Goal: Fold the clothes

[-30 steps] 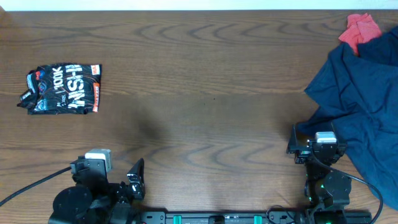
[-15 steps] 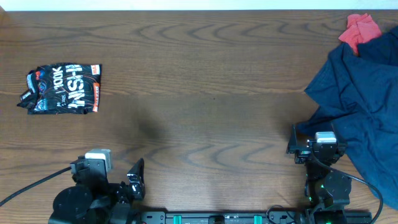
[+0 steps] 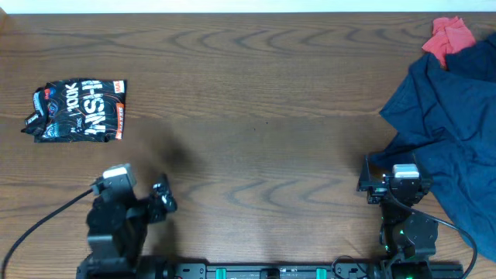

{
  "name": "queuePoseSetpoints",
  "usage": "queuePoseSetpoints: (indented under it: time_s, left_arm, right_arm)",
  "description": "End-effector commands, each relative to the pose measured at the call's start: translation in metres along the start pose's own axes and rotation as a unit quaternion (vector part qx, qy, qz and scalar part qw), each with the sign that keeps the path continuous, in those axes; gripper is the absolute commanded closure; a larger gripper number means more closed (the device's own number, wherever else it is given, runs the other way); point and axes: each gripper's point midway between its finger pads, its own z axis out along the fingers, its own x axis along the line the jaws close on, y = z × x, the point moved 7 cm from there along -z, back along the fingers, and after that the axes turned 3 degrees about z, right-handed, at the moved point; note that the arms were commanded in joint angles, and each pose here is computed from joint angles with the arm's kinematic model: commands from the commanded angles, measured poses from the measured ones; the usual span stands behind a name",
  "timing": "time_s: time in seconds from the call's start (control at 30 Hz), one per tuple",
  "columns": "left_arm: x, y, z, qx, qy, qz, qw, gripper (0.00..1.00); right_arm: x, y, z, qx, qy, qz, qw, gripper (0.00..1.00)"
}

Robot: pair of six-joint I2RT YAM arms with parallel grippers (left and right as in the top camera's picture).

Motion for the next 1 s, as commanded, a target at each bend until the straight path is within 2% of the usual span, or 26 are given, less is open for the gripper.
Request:
queuePoseSetpoints:
  time_s: [0.0, 0.2, 0.4, 0.53, 0.97]
  left_arm:
    - [0.005, -0.016, 0.021, -0.038, 0.001, 0.003, 0.999, 0.02]
    - [0.004, -0.023, 0.045, -0.163, -0.032, 0.001, 0.986, 0.02]
    - [0.003, -0.020, 0.054, -0.242, -0.047, 0.000, 0.969, 0.02]
    - [0.004, -0.038, 0.063, -0.186, -0.043, 0.001, 0.982, 0.02]
    - [0.004, -0.039, 0.063, -0.182, -0.042, 0.002, 0.982, 0.02]
  right_arm:
    - [0.000, 0.000, 0.000, 0.002, 0.001, -0.006, 1.000, 0.01]
    - [0.000, 0.000, 0.000, 0.002, 0.001, -0.006, 1.000, 0.01]
    - [0.000, 0.000, 0.000, 0.002, 0.001, -0.006, 1.000, 0.01]
    - [0.000, 0.000, 0.000, 0.002, 0.001, -0.006, 1.000, 0.01]
    - [0.000, 0.000, 0.000, 0.002, 0.001, -0.006, 1.000, 0.01]
